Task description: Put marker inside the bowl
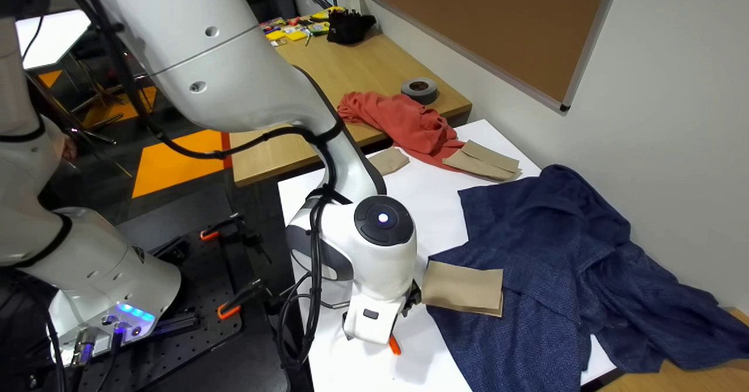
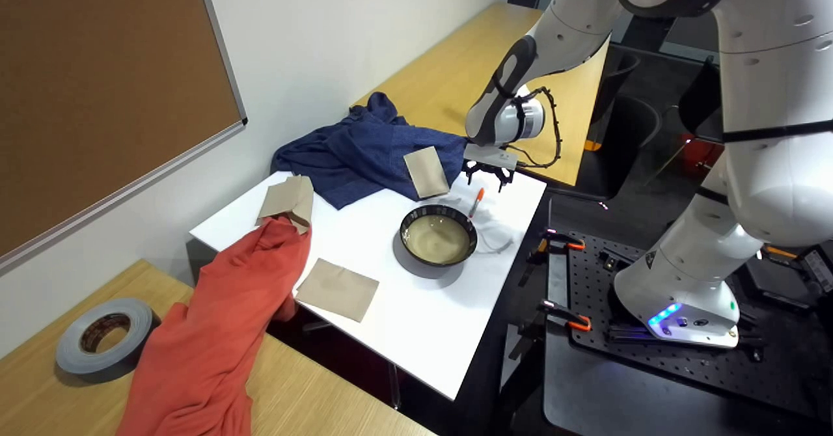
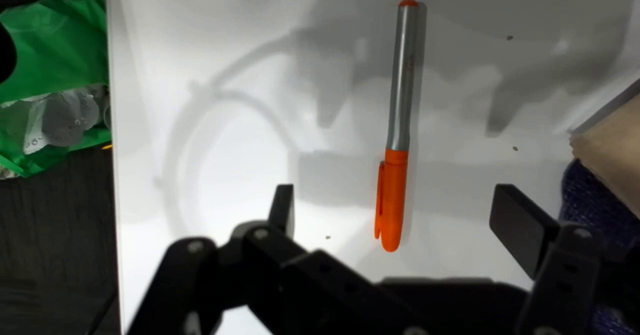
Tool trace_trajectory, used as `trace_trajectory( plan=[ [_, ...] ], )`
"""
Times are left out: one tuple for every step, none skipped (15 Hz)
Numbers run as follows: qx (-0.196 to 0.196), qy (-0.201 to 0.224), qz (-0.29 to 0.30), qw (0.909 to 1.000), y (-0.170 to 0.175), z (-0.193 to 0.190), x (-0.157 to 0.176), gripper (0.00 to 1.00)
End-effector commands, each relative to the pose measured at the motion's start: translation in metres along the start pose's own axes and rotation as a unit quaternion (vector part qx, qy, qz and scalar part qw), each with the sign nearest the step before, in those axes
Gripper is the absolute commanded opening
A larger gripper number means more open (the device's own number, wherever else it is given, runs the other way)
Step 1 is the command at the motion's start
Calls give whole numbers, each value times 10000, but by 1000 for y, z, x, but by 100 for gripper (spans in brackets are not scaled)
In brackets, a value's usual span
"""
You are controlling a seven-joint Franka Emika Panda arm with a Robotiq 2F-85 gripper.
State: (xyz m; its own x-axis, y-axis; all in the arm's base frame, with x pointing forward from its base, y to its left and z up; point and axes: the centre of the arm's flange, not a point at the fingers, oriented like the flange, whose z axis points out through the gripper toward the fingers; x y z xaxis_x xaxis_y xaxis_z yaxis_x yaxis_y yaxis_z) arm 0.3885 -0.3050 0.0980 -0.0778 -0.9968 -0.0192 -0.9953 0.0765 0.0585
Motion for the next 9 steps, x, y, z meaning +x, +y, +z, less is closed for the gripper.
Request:
trace_trajectory(
  plan=[
    [55,14,157,9999,-9,12,-1,100],
    [39,-1,153,9999,-10,15,-2,100],
    [31,-15,145,9999,-11,18,-3,100],
    [22,-28,142,9999,-11,21,-3,100],
    [7,-40,135,9999,-12,24,-4,100],
    [-10,-48,136,9999,-13,27,-5,100],
    [-28,-62,138,9999,-13,30,-5,100],
    [-45,-72,132,9999,-13,33,-6,100],
    [-77,-76,138,9998,-14,35,-6,100]
  ],
)
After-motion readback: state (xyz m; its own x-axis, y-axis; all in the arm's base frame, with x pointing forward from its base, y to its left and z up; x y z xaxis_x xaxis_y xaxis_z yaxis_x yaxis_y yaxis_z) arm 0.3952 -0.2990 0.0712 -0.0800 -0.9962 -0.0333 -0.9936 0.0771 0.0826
